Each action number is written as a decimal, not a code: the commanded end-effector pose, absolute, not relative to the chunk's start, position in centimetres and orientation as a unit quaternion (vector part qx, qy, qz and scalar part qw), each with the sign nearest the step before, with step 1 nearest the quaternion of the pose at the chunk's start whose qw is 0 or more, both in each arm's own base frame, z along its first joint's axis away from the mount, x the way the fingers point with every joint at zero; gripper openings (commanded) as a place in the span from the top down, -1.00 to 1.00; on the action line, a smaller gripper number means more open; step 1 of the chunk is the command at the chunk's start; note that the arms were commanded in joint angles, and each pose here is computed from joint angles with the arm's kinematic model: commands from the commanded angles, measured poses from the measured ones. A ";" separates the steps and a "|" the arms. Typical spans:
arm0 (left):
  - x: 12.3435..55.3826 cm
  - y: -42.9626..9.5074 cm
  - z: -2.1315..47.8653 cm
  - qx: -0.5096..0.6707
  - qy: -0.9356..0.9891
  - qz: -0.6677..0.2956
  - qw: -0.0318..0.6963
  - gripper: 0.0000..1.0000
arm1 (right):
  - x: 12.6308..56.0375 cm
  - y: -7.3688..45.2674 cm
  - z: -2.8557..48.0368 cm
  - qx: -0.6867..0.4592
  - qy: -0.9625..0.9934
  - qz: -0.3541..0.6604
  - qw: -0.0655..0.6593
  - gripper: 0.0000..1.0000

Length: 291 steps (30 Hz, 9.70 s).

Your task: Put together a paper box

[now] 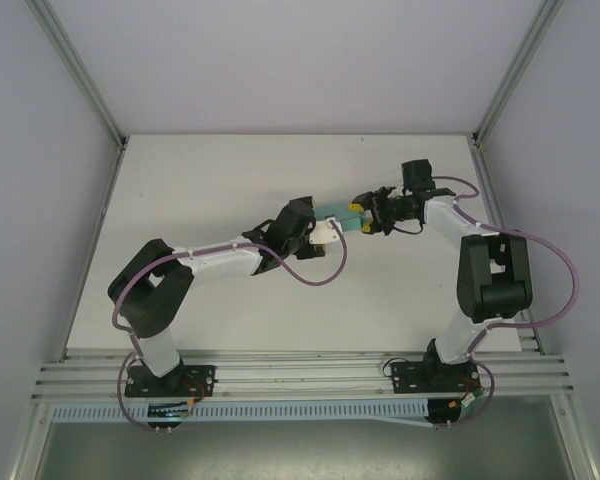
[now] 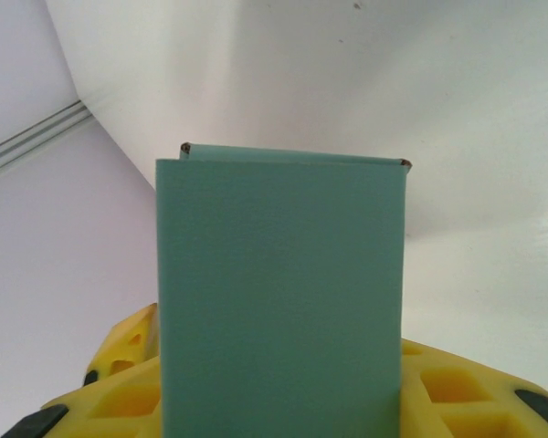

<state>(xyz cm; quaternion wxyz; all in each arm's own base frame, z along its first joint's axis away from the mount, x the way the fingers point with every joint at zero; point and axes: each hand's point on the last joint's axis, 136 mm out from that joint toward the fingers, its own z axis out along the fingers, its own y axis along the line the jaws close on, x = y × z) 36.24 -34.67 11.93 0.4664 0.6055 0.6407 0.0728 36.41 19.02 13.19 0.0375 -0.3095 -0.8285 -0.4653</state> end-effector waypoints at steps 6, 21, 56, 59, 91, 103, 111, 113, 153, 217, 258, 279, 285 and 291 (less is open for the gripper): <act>36.6 -35.9 13.9 0.598 0.621 0.047 0.506 -0.65 | 35.0 20.3 14.8 -0.307 -0.806 -0.496 0.103 0.30; 35.4 -35.3 14.6 0.601 0.621 -0.007 0.503 0.27 | 34.8 19.9 17.4 -0.291 -0.809 -0.508 0.058 -0.98; 31.1 -29.5 7.1 0.646 0.739 -0.154 0.117 0.23 | 34.1 19.4 18.3 0.242 -0.861 -0.269 -0.357 -0.74; 31.1 -29.5 7.2 0.648 0.736 -0.154 0.118 0.20 | 34.5 20.6 17.7 0.257 -0.864 -0.265 -0.343 -0.59; 34.1 -32.1 9.6 0.608 0.758 -0.165 0.168 0.09 | 33.4 23.5 13.4 0.159 -0.917 -0.223 -0.289 1.00; 34.2 -32.4 9.1 0.595 0.768 -0.170 0.168 -0.01 | 32.5 23.0 10.8 0.095 -0.905 -0.202 -0.363 1.00; 34.4 -32.4 9.3 0.584 0.775 -0.169 0.171 -0.20 | 30.3 22.0 5.8 0.138 -0.892 -0.190 -0.386 1.00; 34.3 -32.4 9.6 0.582 0.776 -0.170 0.172 -0.32 | 30.5 21.6 5.5 0.131 -0.897 -0.180 -0.381 1.00; 34.4 -24.1 13.4 0.465 0.849 -0.078 0.238 0.08 | 31.8 23.5 11.6 0.122 -0.938 -0.138 -0.293 1.00; 31.9 -24.8 14.5 0.110 0.963 -0.206 0.135 1.00 | 30.8 24.9 12.4 0.086 -0.946 -0.108 -0.293 1.00; 27.4 -27.3 13.6 0.132 0.940 -0.285 0.134 0.98 | 29.2 26.9 13.0 0.099 -0.914 -0.167 -0.356 1.00; 31.9 -30.3 13.5 0.232 0.907 -0.254 0.241 0.81 | 32.7 27.1 14.6 0.111 -0.860 -0.147 -0.477 1.00; 30.5 -31.3 11.8 0.247 0.910 -0.237 0.236 0.81 | 31.2 25.5 12.1 0.083 -0.867 -0.160 -0.465 1.00; 29.8 -31.5 13.3 0.246 0.902 -0.253 0.250 0.67 | 30.8 24.8 13.5 0.070 -0.850 -0.175 -0.492 1.00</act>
